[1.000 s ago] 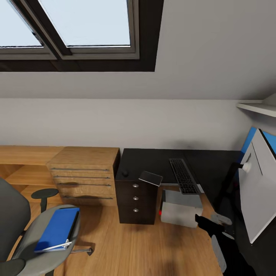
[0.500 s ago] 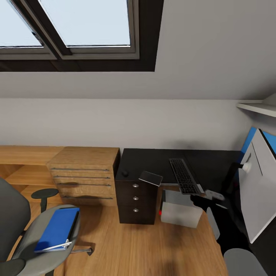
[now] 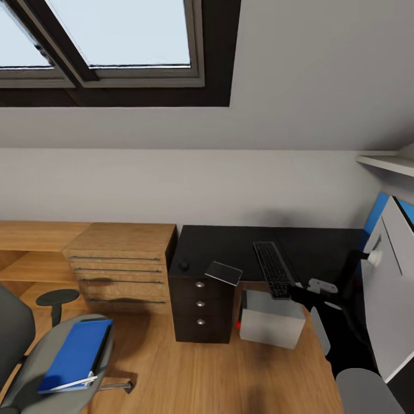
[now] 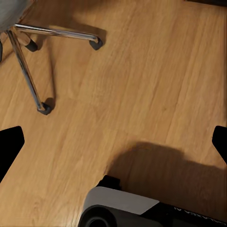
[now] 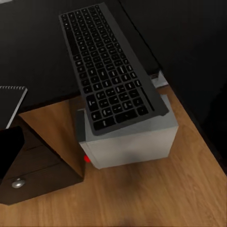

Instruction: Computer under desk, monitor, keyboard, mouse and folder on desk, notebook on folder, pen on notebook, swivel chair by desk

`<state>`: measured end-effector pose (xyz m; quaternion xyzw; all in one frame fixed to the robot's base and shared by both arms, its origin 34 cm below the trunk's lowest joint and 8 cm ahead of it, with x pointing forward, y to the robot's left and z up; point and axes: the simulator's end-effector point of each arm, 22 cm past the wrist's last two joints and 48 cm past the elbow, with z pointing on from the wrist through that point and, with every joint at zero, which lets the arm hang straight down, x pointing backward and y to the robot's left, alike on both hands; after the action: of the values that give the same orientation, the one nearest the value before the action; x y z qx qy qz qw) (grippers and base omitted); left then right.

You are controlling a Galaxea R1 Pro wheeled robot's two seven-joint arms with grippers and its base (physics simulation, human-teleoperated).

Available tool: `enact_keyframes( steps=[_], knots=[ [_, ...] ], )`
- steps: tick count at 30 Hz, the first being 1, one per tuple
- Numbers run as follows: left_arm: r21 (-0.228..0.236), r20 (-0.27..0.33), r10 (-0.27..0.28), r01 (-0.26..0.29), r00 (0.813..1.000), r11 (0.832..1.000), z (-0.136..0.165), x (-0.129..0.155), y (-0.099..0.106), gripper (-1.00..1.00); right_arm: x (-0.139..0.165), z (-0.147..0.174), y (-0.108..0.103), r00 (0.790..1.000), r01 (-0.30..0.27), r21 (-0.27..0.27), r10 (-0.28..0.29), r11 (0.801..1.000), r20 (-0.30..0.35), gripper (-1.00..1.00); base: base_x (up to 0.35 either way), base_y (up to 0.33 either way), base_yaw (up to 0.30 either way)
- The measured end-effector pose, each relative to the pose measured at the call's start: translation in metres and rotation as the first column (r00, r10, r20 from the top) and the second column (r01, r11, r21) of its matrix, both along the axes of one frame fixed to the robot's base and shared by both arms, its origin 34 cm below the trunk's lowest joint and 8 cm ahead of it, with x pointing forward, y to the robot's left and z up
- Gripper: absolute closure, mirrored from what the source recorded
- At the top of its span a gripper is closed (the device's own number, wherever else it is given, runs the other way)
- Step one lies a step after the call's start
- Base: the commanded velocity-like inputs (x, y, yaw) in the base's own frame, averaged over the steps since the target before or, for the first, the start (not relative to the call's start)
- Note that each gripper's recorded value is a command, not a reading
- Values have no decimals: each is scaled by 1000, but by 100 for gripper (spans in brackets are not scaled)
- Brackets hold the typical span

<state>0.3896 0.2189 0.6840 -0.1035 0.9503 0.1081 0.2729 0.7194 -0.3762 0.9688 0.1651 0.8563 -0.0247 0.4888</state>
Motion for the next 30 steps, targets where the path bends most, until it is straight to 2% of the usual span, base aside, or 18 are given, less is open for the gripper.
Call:
enact_keyframes(
  steps=[6, 15, 30],
  knots=[
    [0, -1, -1, 1, 1000, 1000, 0, 0, 0, -100, -2, 0, -11, 1000, 19, -2, -19, 1000, 2, -100, 139, -75, -14],
    [-1, 1, 3, -3, 1000, 1000, 0, 1, 0, -100, -9, 1, -34, 997, 79, 26, -79, 997, 10, -100, 21, -12, -184],
    [0, 7, 6, -6, 1000, 1000, 2, 2, 1, -100, -10, 3, -35, 996, 87, 36, -87, 996, 14, -100, 1, -1, -240]
  ],
)
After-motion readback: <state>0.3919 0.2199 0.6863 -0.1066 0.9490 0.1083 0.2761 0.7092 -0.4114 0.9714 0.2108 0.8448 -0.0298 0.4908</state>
